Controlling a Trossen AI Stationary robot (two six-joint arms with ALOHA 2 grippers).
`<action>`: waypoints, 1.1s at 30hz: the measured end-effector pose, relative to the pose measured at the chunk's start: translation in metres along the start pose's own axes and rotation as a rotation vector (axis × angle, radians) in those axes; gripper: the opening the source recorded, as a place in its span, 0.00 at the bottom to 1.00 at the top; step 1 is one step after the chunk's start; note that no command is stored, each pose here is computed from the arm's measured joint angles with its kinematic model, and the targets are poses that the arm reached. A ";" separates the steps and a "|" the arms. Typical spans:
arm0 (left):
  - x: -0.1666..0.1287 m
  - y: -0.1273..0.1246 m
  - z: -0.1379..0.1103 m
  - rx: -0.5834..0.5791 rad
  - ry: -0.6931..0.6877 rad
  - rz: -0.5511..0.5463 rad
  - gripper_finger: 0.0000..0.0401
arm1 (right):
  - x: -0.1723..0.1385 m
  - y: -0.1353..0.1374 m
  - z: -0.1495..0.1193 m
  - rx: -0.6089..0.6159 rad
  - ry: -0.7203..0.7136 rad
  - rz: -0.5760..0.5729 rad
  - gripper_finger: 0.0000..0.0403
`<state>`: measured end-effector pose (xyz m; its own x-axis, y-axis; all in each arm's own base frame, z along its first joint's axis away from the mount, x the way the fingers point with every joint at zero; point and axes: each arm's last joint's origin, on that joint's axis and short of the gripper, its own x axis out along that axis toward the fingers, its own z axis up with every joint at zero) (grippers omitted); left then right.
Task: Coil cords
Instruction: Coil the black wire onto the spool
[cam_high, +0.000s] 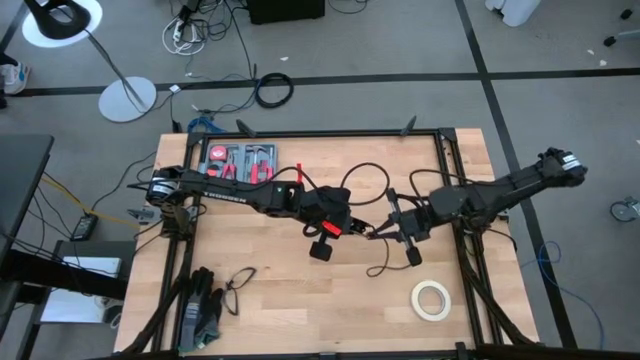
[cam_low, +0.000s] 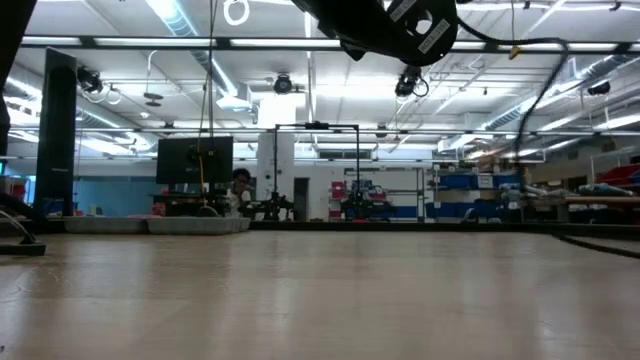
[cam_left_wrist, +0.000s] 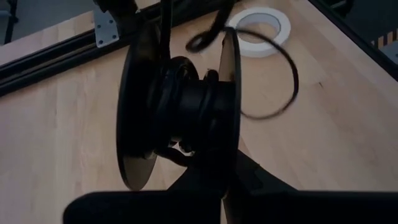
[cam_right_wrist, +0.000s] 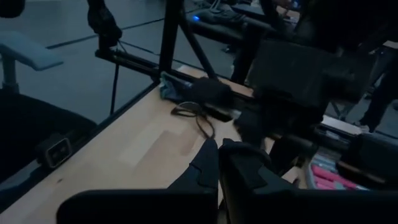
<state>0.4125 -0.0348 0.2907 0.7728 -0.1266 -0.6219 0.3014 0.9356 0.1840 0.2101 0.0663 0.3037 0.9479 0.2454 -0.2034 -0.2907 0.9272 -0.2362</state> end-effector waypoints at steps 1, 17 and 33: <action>0.000 0.000 0.001 -0.004 -0.006 0.002 0.00 | 0.002 -0.003 0.001 0.001 0.000 -0.004 0.01; 0.005 -0.008 -0.008 -0.001 0.001 -0.045 0.00 | 0.010 -0.027 0.020 0.029 0.035 0.062 0.01; 0.008 -0.011 -0.013 -0.007 0.016 -0.110 0.00 | -0.006 -0.030 0.011 0.037 0.127 0.161 0.02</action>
<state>0.4082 -0.0417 0.2735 0.7263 -0.2232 -0.6502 0.3797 0.9187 0.1088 0.2145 0.0400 0.3227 0.8649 0.3556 -0.3542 -0.4298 0.8893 -0.1566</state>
